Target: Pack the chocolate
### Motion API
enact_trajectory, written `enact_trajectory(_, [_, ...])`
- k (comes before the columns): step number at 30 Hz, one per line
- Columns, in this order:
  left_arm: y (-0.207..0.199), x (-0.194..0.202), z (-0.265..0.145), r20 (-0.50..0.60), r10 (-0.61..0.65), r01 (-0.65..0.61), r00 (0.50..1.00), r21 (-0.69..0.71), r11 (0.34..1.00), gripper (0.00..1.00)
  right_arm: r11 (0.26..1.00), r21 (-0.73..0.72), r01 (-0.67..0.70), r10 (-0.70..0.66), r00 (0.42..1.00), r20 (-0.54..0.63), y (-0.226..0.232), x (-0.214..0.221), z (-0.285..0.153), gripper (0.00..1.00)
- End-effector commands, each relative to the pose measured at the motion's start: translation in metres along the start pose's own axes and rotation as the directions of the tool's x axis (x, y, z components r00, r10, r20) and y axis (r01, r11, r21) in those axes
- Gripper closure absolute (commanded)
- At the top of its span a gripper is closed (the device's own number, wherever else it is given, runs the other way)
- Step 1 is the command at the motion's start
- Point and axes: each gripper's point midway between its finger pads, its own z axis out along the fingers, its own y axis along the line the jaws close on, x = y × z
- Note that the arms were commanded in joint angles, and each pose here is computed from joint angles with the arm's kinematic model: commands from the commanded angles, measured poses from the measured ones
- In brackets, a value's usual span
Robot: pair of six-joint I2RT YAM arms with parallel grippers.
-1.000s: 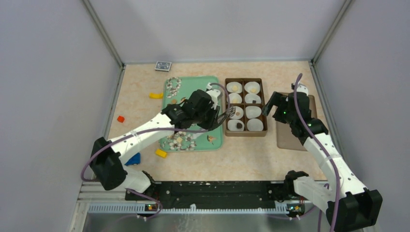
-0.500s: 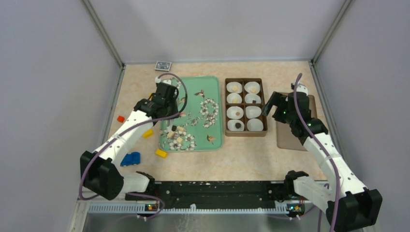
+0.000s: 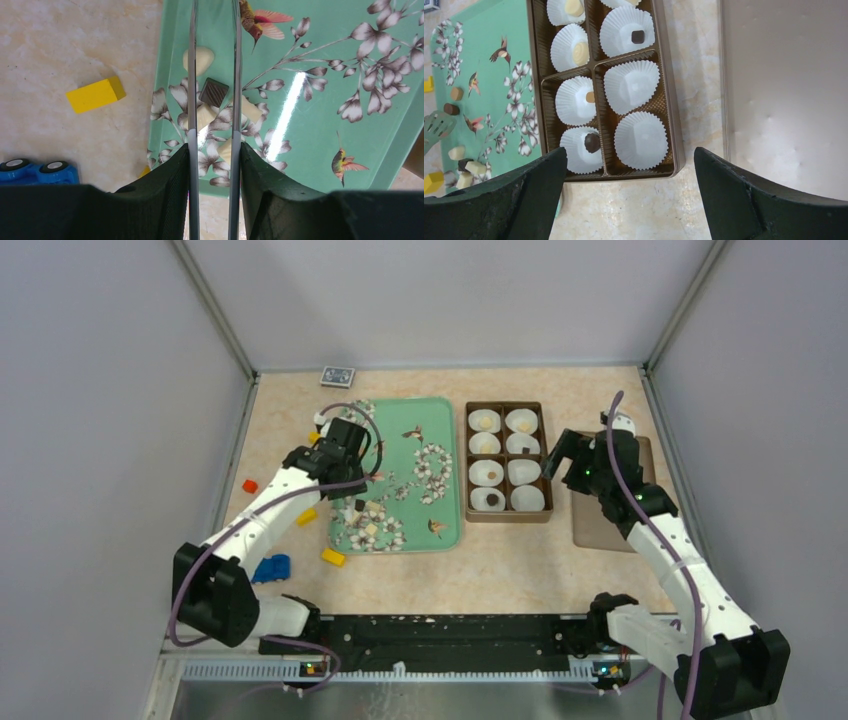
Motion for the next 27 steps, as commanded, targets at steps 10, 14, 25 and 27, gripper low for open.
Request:
enact_trajectory(10, [-0.003, -0.01, 0.027, 0.044, -0.063, 0.063, 0.997, -0.014, 0.998, 0.54, 0.999, -0.035, -0.005, 0.007, 0.999, 0.052, 0.011, -0.018, -0.003, 0.05])
enact_trajectory(14, [-0.001, -0.008, 0.035, 0.028, -0.059, 0.059, 0.998, -0.016, 0.998, 0.53, 0.999, -0.036, -0.008, 0.01, 0.999, 0.052, 0.01, -0.017, -0.003, 0.05])
enact_trajectory(25, [-0.005, -0.016, 0.049, 0.011, -0.044, 0.044, 0.999, 0.014, 0.999, 0.53, 0.999, -0.03, -0.017, 0.018, 0.999, 0.05, 0.007, -0.013, -0.006, 0.05])
enact_trajectory(27, [-0.009, -0.016, 0.049, 0.002, -0.031, 0.031, 1.0, 0.032, 0.999, 0.53, 0.999, -0.028, -0.018, 0.02, 0.998, 0.052, 0.007, -0.014, -0.007, 0.05])
